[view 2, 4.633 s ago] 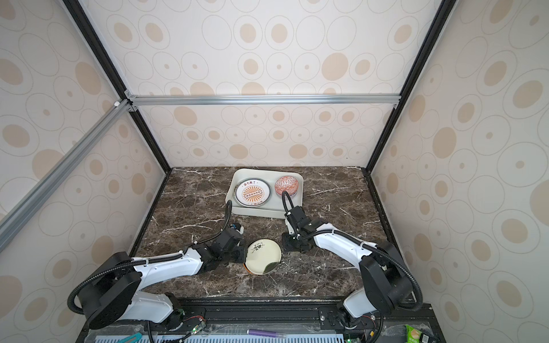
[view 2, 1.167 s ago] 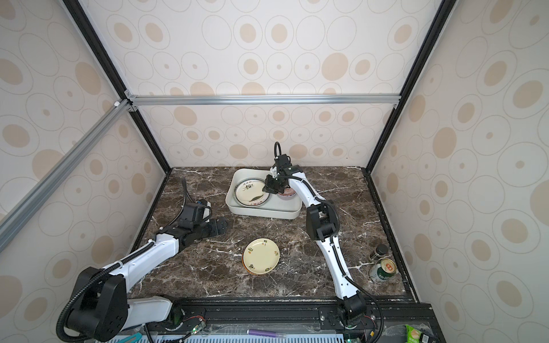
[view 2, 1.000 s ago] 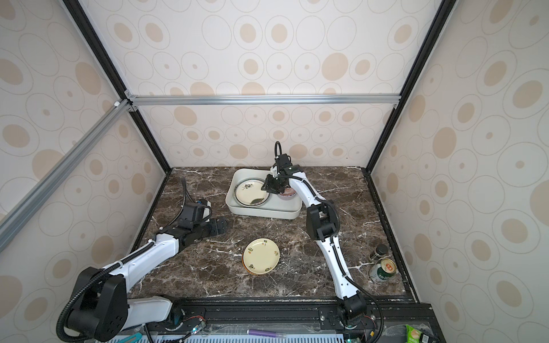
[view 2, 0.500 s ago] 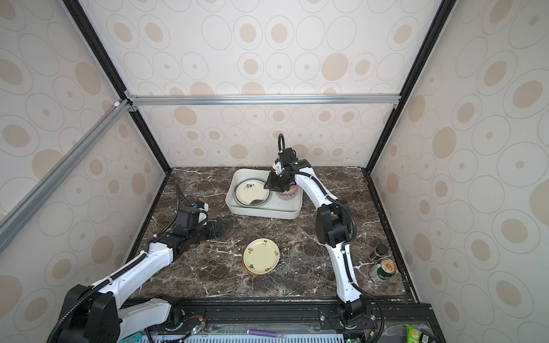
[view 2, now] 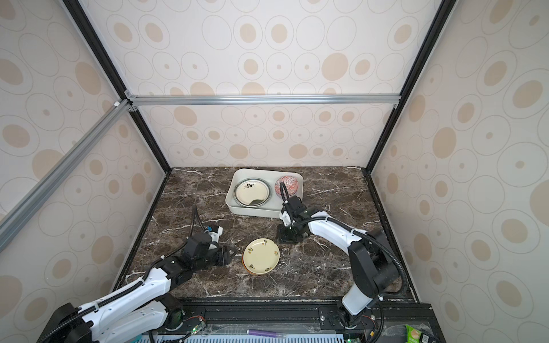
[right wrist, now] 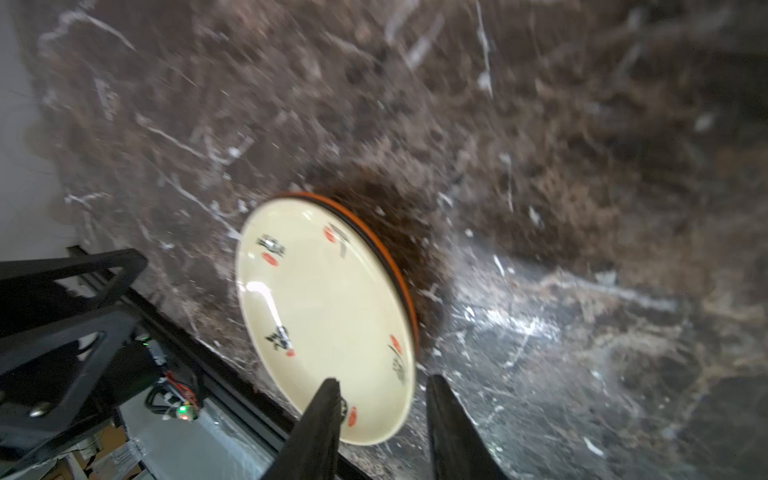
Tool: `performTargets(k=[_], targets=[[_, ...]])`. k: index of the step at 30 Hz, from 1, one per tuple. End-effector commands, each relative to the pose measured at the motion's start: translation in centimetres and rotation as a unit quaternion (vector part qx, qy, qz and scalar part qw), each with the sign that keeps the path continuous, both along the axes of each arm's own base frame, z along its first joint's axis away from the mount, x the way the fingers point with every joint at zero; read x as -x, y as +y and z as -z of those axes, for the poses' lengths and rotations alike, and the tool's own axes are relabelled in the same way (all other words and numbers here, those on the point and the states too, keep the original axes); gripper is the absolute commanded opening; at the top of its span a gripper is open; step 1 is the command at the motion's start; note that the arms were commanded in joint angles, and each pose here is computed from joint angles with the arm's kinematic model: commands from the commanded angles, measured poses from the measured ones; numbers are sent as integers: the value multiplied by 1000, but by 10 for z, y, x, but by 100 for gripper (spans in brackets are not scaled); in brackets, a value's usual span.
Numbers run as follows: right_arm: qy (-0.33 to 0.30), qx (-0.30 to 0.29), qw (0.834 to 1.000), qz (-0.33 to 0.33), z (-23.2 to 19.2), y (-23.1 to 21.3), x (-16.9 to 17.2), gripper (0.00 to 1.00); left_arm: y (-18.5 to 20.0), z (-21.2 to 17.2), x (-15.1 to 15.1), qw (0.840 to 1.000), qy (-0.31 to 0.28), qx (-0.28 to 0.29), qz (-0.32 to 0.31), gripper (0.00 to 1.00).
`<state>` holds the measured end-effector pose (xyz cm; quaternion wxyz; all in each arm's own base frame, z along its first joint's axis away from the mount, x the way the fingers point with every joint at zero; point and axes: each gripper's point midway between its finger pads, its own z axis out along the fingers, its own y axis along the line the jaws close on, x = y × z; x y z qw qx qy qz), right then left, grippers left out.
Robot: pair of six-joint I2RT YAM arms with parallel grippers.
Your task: Place the mixed dishes into the plastic bin
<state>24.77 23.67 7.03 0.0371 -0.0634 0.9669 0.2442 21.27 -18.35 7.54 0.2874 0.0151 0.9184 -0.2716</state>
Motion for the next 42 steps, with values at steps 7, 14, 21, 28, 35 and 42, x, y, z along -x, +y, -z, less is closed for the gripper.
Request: performTargets(k=[7, 14, 21, 28, 35, 42], targets=[[-31, -14, 999, 9, 8, 3, 18, 37, -29, 8, 17, 1000, -8, -1, -4, 42], [-30, -7, 1000, 7, 16, 2, 16, 37, -36, 13, 15, 1000, -8, -12, 2, 30], [-22, -1, 1000, 3, 24, 7, 11, 35, -44, 21, 12, 1000, -1, -21, 13, 22], [-24, 12, 1000, 0, 25, 5, 8, 24, -50, 18, 6, 999, -5, -30, 18, 19], [-29, 15, 999, -9, 20, 5, 6, 7, -56, 20, 1, 999, -5, -39, 24, 17], [-34, 17, 999, -9, 11, 3, 5, 2, -56, 17, -2, 999, -11, -42, 20, 18]])
